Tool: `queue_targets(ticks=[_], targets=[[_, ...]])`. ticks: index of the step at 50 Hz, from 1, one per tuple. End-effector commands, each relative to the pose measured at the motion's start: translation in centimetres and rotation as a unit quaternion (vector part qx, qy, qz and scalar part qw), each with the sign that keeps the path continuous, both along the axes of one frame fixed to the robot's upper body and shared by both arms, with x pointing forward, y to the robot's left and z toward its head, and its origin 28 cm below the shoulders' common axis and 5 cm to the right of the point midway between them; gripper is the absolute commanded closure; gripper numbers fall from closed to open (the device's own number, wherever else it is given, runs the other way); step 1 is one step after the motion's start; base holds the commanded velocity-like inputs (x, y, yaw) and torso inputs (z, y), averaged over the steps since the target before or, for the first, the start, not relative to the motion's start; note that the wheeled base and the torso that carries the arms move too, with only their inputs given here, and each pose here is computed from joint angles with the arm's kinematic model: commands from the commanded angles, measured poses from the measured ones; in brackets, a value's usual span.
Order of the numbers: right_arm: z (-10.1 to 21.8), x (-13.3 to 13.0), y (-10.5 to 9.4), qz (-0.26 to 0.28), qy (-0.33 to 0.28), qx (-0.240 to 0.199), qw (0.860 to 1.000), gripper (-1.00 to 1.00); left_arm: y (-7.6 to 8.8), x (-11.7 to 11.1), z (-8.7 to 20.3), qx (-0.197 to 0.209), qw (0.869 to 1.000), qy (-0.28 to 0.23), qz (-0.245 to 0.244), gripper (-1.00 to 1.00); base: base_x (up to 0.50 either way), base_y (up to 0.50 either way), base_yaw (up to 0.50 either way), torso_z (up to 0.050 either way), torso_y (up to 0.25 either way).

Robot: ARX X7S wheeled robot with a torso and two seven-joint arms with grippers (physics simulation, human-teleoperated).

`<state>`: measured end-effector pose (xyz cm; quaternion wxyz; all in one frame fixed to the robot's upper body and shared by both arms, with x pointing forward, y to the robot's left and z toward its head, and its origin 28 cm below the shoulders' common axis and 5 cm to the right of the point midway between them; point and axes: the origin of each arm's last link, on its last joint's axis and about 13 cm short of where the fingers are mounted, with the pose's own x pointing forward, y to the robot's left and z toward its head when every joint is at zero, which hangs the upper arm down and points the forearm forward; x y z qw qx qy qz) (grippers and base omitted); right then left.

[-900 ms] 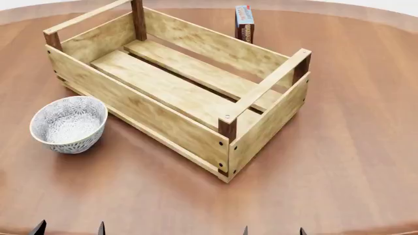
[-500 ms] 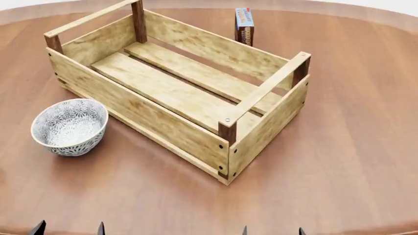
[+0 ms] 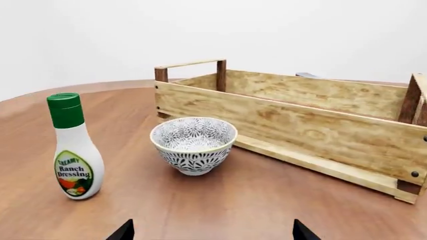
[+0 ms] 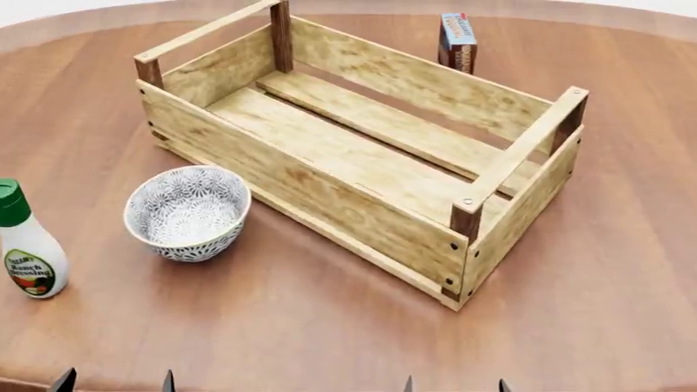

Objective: Pick up the salad dressing and put it in the tray.

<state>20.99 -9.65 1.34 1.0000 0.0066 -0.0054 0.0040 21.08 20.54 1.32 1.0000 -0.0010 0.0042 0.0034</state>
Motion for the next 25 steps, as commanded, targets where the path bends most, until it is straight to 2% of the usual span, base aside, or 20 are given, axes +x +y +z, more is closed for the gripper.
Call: queue_targets(ticks=[1, 17, 25], targets=[[0.01, -0.06, 0.05, 0.001, -0.002, -0.001, 1.000, -1.00, 0.02, -0.01, -0.02, 0.000, 1.000, 0.001, 0.001, -1.00, 0.00, 0.50, 0.00, 0.000, 0.000], [0.05, -0.02, 0.05, 0.000, -0.002, -0.002, 1.000, -1.00, 0.02, 0.01, -0.01, 0.000, 1.000, 0.001, 0.000, -1.00, 0.00, 0.50, 0.00, 0.000, 0.000], [0.39, 0.17, 0.14, 0.002, 0.003, -0.023, 1.000, -1.00, -0.10, 0.19, 0.04, 0.013, 1.000, 0.007, 0.002, -1.00, 0.00, 0.00, 0.00, 0.000, 0.000]])
